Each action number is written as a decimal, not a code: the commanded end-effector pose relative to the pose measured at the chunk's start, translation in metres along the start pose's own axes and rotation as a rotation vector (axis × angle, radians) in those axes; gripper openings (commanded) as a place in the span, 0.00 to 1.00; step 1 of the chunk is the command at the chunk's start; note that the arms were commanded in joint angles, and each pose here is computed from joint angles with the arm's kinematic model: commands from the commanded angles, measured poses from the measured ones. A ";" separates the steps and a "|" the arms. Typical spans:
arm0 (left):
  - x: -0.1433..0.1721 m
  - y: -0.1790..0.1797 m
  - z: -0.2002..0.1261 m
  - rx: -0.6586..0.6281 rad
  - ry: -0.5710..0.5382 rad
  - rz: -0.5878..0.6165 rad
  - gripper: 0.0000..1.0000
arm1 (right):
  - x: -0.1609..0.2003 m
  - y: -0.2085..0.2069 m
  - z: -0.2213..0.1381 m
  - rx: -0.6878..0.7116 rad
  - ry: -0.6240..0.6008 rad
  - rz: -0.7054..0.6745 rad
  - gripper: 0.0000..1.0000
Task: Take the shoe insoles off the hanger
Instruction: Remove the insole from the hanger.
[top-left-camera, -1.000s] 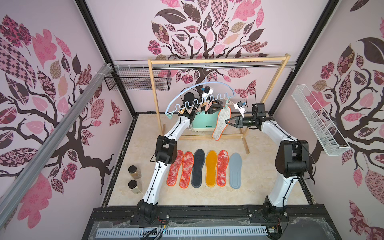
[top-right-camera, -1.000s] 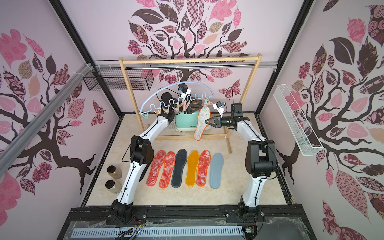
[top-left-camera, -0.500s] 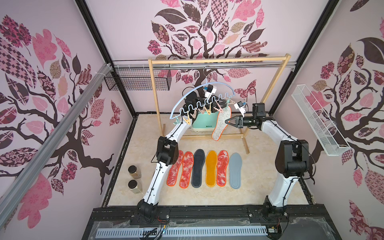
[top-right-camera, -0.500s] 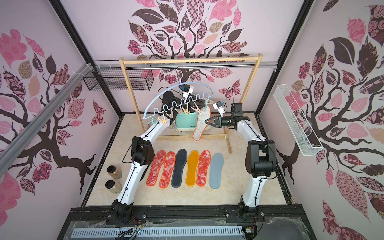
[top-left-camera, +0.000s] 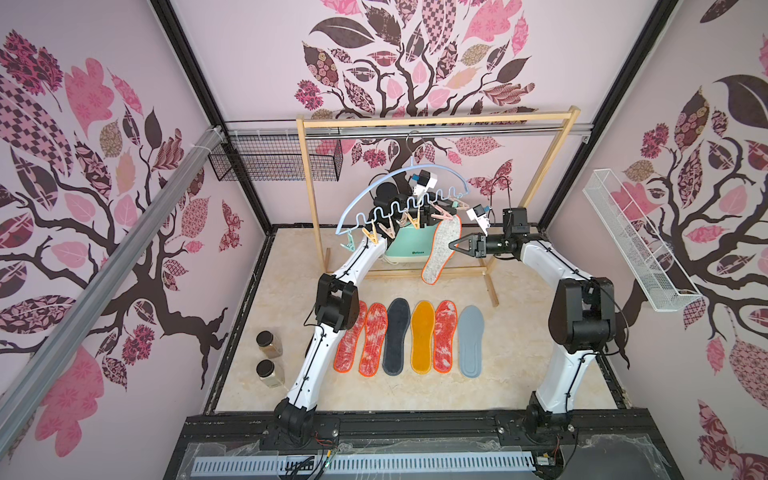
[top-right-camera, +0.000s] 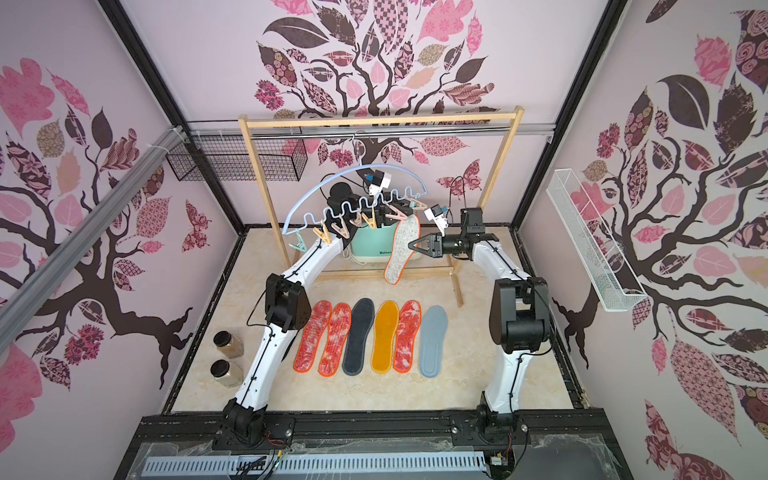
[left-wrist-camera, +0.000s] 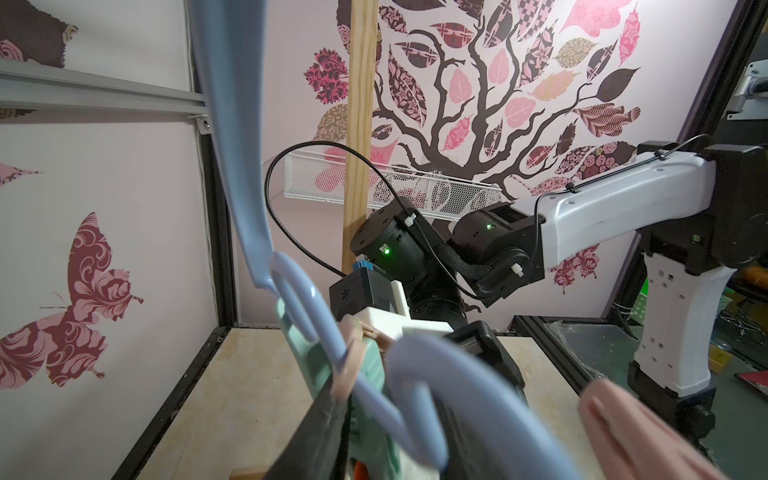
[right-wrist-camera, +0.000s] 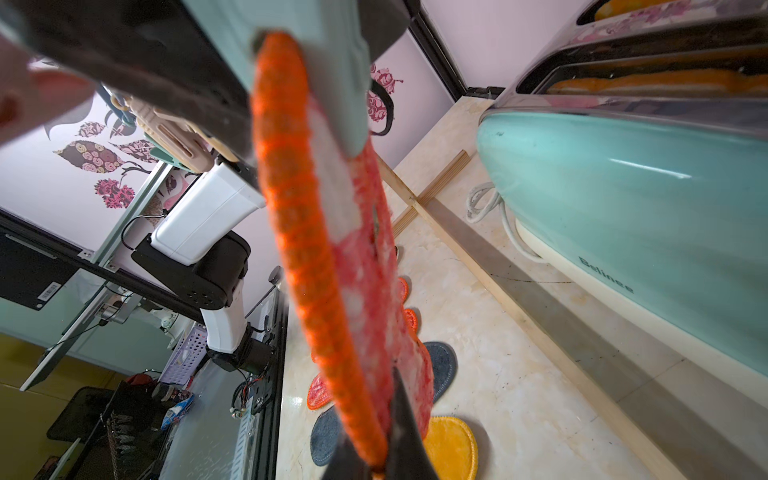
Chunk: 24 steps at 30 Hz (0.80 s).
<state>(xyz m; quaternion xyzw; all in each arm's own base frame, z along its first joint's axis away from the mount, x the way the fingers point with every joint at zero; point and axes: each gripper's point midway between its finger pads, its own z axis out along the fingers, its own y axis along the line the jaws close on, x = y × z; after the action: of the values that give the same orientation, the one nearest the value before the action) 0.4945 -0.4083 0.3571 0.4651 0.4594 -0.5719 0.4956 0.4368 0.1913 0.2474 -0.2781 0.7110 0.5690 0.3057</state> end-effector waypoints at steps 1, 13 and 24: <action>0.006 0.003 0.005 -0.005 -0.004 0.017 0.37 | -0.003 0.004 0.005 -0.040 0.010 -0.012 0.00; 0.005 0.000 0.004 0.015 -0.009 0.005 0.21 | -0.001 0.006 0.008 -0.054 0.016 -0.011 0.00; 0.001 0.002 0.003 -0.007 -0.019 -0.008 0.02 | 0.000 -0.005 0.008 0.020 0.025 -0.002 0.00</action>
<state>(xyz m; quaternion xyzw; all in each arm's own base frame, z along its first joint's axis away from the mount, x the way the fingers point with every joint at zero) 0.4915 -0.4115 0.3588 0.4597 0.4612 -0.5807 0.4887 0.4322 0.1957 0.2442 -0.2809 0.7131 0.5701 0.2959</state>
